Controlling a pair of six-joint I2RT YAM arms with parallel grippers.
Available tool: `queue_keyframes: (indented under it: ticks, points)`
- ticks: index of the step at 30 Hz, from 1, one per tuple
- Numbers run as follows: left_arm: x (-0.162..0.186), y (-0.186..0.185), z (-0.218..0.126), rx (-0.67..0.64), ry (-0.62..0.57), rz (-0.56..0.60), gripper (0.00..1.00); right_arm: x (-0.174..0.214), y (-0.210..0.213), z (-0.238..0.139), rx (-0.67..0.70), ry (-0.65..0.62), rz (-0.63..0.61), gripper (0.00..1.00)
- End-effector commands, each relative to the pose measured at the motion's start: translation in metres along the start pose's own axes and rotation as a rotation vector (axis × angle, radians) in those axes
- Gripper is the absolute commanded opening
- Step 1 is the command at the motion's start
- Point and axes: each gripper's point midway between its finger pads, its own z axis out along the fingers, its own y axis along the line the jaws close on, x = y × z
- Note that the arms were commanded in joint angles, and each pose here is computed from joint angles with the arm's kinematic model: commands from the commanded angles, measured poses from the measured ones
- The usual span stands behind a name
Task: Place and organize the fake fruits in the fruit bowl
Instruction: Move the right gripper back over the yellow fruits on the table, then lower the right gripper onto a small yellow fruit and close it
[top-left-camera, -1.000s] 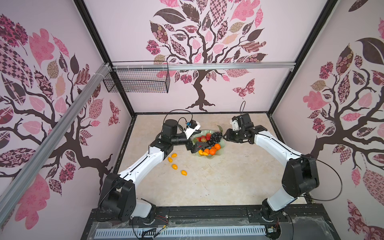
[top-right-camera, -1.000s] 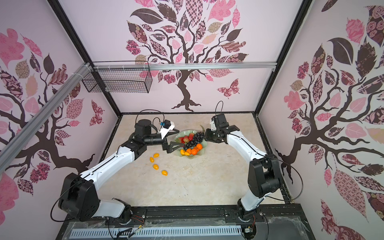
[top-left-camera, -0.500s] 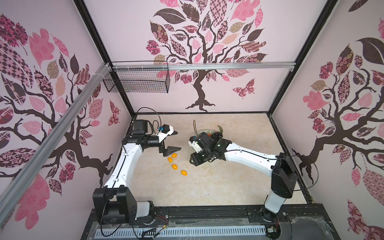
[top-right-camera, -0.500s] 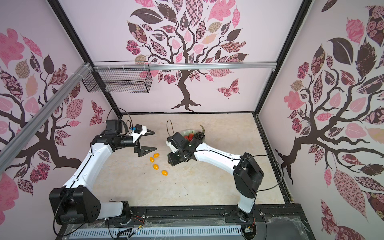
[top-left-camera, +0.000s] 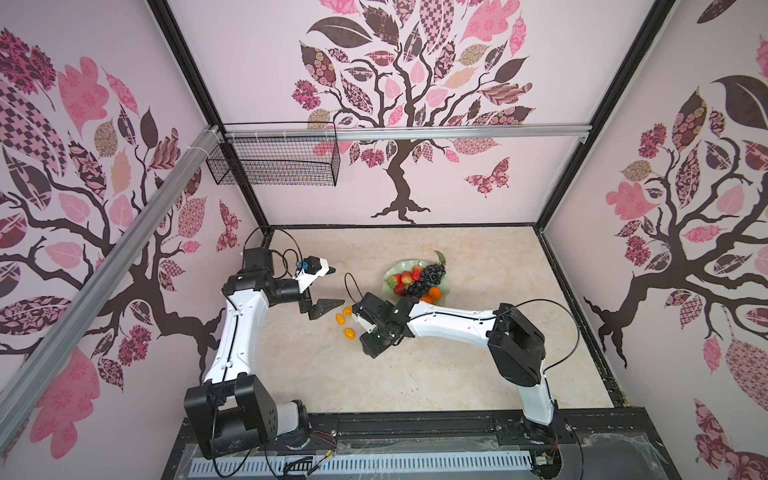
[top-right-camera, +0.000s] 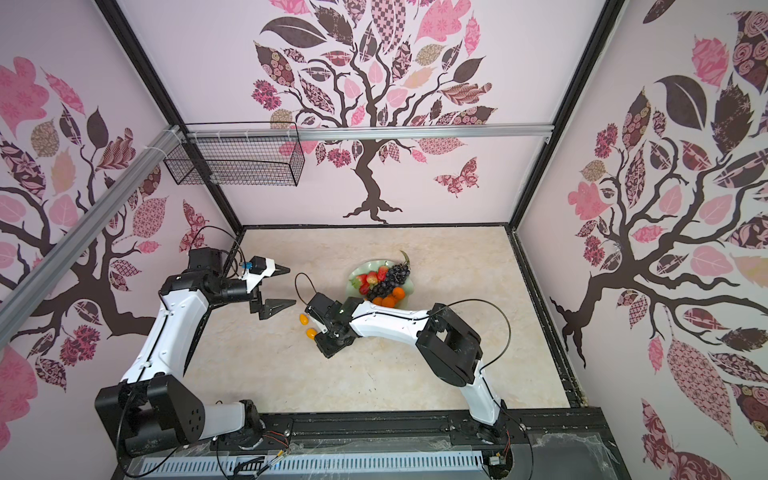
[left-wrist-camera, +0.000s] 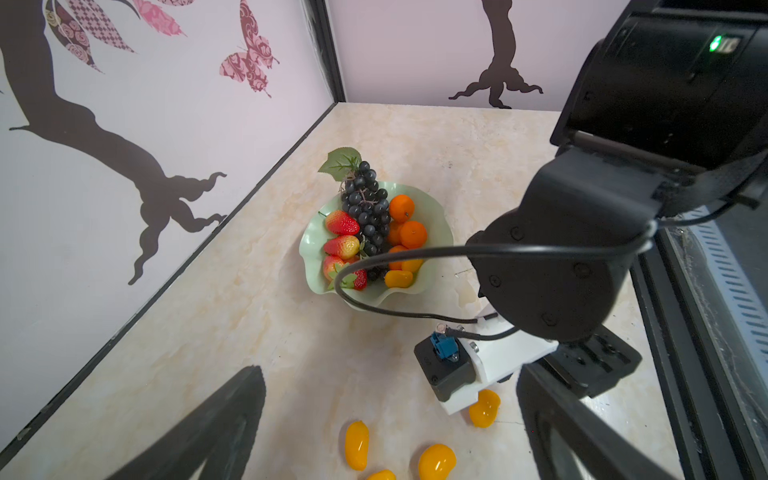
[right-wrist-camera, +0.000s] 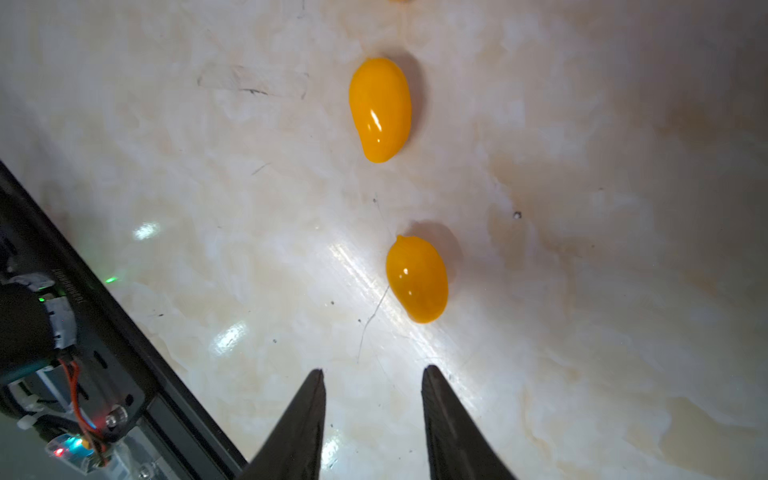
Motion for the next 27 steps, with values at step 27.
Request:
queue_keyframes:
  ticks: [27]
  points:
    - [-0.002,0.001,-0.002,0.017,0.001,0.000,0.99,-0.008,-0.023,0.047,0.118,0.066,-0.027,0.40]
